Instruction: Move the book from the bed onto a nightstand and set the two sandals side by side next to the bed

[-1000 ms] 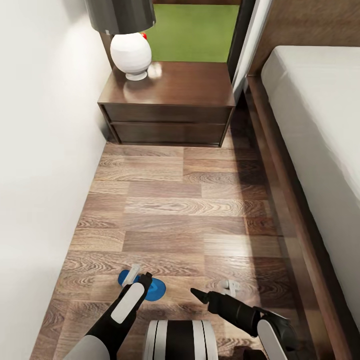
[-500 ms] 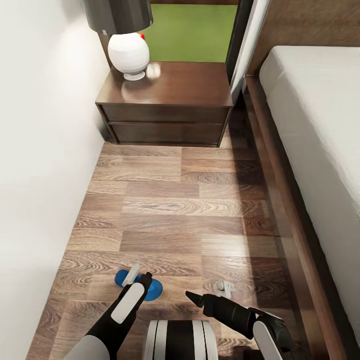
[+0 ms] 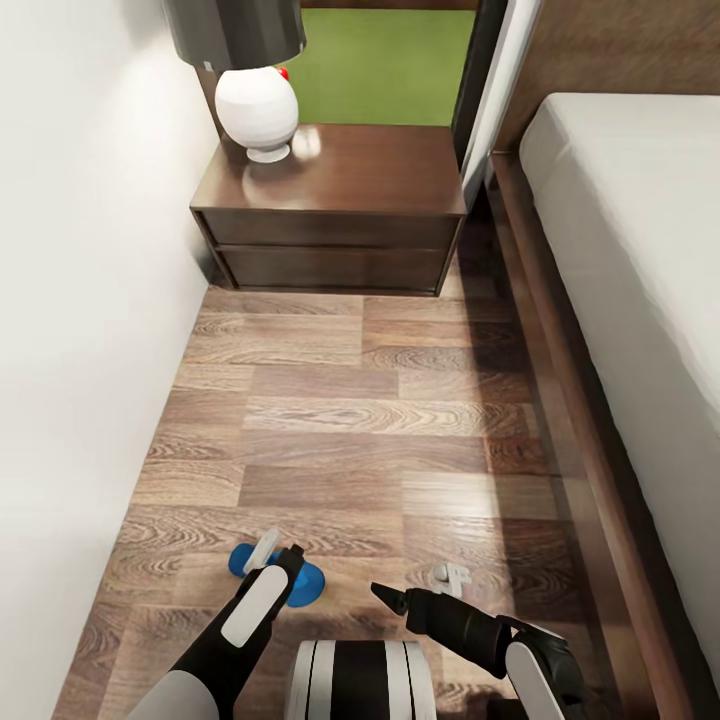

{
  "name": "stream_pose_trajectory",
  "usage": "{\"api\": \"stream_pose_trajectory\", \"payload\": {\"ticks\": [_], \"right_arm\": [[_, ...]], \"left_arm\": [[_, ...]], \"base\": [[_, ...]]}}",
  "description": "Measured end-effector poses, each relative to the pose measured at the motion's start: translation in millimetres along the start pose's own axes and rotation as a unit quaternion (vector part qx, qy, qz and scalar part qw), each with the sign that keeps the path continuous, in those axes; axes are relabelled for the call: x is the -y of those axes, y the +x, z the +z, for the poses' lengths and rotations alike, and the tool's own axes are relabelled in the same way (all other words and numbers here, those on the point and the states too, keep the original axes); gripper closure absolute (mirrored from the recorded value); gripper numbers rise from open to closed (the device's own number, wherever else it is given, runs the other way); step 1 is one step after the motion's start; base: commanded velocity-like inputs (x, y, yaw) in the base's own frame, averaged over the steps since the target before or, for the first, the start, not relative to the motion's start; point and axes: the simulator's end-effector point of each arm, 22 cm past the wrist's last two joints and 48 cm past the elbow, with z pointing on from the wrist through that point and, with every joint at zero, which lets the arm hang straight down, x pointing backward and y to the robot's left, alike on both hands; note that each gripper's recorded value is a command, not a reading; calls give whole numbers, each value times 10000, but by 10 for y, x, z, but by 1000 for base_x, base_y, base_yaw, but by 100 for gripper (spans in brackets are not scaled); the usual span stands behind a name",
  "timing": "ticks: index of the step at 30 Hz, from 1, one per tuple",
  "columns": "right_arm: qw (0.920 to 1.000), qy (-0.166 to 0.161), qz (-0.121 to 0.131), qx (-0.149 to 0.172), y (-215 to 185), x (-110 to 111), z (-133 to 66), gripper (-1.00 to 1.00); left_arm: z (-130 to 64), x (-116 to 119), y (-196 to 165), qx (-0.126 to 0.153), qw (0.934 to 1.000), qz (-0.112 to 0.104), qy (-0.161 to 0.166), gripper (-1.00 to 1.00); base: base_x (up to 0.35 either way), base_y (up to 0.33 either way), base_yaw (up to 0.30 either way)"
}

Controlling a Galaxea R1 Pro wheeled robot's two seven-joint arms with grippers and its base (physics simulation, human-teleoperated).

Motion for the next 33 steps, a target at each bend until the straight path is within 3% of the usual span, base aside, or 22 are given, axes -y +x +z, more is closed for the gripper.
{"api": "stream_pose_trajectory", "payload": {"ticks": [33], "right_arm": [[9999,41,58,-92,82,53,26,-100]], "left_arm": [[-1,4,7,-4,10000,8,3,-100]], "base": [[9,0,0]]}}
